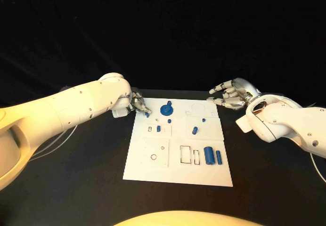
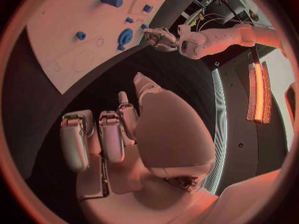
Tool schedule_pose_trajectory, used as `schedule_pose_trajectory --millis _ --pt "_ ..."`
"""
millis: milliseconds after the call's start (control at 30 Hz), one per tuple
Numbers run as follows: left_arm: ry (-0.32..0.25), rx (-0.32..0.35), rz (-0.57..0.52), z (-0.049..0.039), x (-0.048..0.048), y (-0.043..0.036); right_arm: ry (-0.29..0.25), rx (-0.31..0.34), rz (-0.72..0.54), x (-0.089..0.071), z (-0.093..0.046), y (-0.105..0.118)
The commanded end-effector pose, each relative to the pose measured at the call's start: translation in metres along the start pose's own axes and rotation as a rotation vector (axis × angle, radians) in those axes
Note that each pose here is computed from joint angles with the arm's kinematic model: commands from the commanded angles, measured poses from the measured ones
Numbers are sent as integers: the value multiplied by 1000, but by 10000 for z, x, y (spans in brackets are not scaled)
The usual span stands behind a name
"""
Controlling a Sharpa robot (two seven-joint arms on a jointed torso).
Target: Assemble the parts on the task board
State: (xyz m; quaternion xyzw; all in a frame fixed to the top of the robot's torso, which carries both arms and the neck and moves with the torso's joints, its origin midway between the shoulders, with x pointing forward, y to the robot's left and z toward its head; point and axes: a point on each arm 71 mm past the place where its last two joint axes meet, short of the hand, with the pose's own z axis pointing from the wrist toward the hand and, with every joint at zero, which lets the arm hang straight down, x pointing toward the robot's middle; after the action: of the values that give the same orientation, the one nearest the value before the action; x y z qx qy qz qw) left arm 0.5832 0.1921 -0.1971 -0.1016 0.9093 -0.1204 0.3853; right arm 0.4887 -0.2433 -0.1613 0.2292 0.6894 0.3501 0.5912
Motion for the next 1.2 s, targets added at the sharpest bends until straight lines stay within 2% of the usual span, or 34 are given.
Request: schedule_pose_trajectory --millis 33,433,667,800,967,1200 --pt "15 22 -19 3 15 -24 6 -15 -3 10 -1 14" --pt "21 39 -64 -3 16 -17 6 -15 -3 8 2 12" --pt "10 55 -114 -45 8 11 5 -15 -4 6 4 9" --pt "1 78 -147 -106 14 22 3 -14 -4 1 4 5" --pt "-14 121 -175 -227 30 25 1 -12 -4 -8 1 -4" --pt "-45 170 -158 -386 75 25 -1 -10 -3 -17 -2 -13"
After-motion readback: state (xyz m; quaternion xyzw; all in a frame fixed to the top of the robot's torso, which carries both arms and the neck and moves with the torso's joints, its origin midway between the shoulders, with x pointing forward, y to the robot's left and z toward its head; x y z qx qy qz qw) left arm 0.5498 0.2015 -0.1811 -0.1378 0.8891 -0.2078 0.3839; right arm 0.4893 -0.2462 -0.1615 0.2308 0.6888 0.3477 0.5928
